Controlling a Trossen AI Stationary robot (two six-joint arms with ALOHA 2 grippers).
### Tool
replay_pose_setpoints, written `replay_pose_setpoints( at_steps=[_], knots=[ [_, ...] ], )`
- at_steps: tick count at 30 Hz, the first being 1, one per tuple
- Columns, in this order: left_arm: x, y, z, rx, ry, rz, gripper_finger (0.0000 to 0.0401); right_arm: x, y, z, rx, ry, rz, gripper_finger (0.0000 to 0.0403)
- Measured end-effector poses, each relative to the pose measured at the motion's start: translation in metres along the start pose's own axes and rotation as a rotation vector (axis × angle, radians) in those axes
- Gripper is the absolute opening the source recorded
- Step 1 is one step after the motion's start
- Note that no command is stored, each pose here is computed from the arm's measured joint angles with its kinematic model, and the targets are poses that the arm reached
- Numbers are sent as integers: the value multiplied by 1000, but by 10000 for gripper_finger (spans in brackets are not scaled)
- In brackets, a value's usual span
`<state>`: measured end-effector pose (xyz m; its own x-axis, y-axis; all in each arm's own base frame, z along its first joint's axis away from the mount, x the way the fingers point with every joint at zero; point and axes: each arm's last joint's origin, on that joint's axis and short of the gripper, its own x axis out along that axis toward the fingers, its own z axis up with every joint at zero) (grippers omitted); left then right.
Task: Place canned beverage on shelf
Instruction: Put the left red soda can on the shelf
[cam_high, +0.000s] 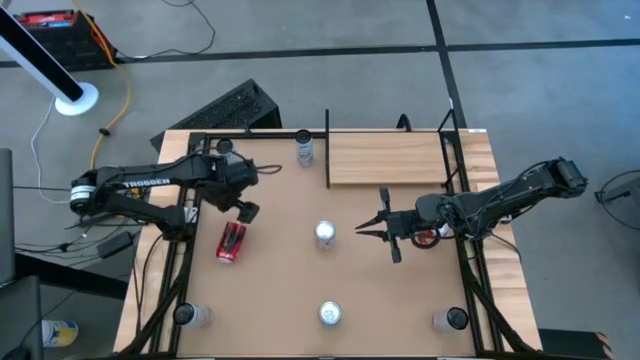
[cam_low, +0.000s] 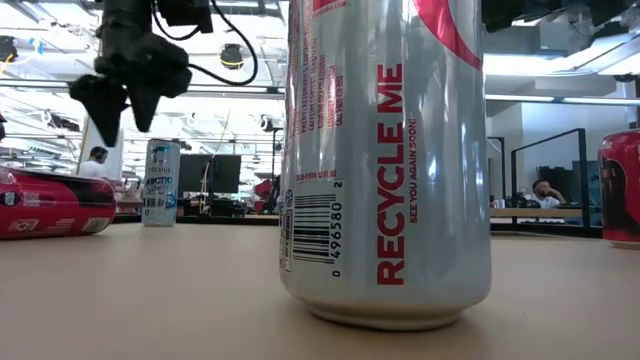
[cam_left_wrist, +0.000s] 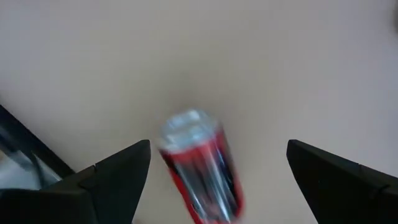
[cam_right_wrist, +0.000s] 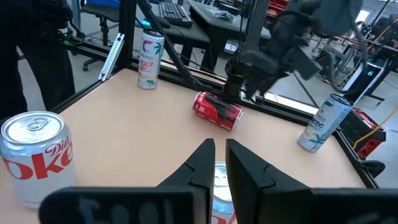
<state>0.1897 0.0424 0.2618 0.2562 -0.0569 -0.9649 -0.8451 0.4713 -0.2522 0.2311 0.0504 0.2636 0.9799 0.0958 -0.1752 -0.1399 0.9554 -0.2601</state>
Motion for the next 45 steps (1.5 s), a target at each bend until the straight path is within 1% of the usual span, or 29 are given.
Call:
replay_pose_setpoints(
  at_steps=[2,4,10,12,15,19,22,26,29,35,40,45],
  knots=[
    [1,-5,-8,-18,38,-14,361,0,0,0,0,-1,0,64],
    [2,-9,-15,-41,56,-2,361,0,0,0,0,-4,-1,64],
    [7,-15,-31,-104,54,41,362,0,0,1,2,-16,-4,64],
    [15,-13,-36,-123,69,62,362,0,0,1,2,-15,-2,64],
    [33,-8,-40,-159,94,68,362,0,2,2,0,-15,6,64],
    [53,-3,-42,-174,104,23,362,-1,4,2,-2,-19,17,64],
    [64,2,-45,-200,125,16,362,-1,5,3,-3,-20,22,64],
    [77,11,-51,-234,175,36,362,-1,6,2,-4,-11,24,64],
    [79,13,-53,-226,187,42,362,-1,5,2,-4,-12,22,64],
    [81,8,-61,-169,222,15,362,0,4,1,-19,-8,15,64],
    [81,5,-65,-145,252,4,362,0,3,1,-45,-10,14,64],
    [81,4,-67,-130,234,11,362,0,3,2,-51,-13,13,64]
  ],
)
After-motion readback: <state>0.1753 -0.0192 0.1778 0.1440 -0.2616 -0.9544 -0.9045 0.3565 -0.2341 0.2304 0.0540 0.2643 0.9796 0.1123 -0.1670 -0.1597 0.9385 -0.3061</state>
